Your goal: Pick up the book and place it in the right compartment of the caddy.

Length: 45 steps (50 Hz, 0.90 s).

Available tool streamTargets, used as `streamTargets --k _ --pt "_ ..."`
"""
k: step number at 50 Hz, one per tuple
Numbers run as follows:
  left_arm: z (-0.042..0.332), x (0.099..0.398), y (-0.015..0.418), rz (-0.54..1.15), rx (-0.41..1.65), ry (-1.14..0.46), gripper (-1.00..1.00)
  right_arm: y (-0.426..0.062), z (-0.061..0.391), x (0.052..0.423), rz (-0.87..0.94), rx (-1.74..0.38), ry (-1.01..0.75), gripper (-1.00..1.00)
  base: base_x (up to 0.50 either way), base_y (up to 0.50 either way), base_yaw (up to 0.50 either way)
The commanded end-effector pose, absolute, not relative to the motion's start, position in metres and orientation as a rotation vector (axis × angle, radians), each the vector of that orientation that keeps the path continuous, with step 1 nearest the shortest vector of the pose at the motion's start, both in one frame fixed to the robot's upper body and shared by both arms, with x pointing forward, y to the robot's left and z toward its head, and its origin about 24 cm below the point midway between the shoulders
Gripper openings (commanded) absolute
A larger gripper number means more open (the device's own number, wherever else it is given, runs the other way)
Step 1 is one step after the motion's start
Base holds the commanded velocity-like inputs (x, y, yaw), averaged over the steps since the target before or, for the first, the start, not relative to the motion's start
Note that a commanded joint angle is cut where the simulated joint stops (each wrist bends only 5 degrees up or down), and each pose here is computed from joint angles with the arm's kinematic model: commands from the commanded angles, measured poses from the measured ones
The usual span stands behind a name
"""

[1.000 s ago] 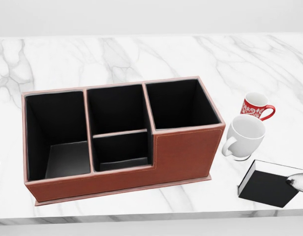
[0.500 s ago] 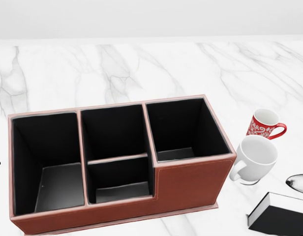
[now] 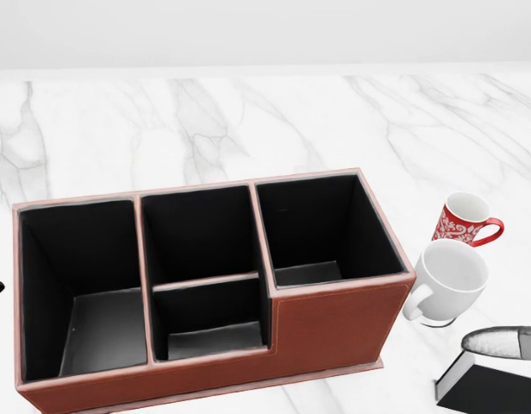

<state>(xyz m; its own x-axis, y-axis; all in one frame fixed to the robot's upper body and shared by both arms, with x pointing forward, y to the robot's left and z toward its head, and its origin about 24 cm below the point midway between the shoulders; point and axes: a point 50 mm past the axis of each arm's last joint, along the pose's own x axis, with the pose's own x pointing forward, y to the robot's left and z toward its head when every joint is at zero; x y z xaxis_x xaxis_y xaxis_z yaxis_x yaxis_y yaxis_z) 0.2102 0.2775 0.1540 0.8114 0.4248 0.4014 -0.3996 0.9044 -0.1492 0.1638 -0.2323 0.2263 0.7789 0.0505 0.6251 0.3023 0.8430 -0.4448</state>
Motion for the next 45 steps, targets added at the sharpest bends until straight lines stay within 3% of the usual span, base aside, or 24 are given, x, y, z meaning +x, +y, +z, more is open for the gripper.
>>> streamTargets --k 1,11,17,36,37,40,45 --pt "0.152 0.212 0.276 0.438 -0.053 -0.433 1.00 -0.225 0.209 0.175 -0.055 -0.829 -0.452 1.00 0.00 0.00 0.00" --pt "0.152 0.213 0.276 0.436 -0.048 -0.429 1.00 -0.221 0.188 0.190 0.046 -1.013 -0.224 1.00 0.00 0.00 0.00" --pt "0.152 0.212 0.276 0.437 -0.048 -0.430 1.00 -0.221 0.196 0.192 0.005 -1.087 -0.230 1.00 0.00 0.00 0.00" --pt "0.151 0.213 0.276 0.435 -0.048 -0.427 1.00 -0.249 0.162 0.192 -0.034 -1.049 -0.005 1.00 0.00 0.00 0.00" --pt "0.149 0.212 0.276 0.435 -0.052 -0.419 1.00 -0.261 0.145 0.187 -0.033 -1.026 0.096 1.00 0.00 0.00 0.00" --pt "0.149 0.212 0.277 0.436 -0.053 -0.421 1.00 -0.266 0.135 0.186 -0.038 -1.001 0.143 1.00 0.00 0.00 0.00" --pt "0.151 0.211 0.276 0.437 -0.052 -0.426 1.00 -0.267 0.139 0.187 -0.057 -1.012 0.132 1.00 0.00 0.00 0.00"
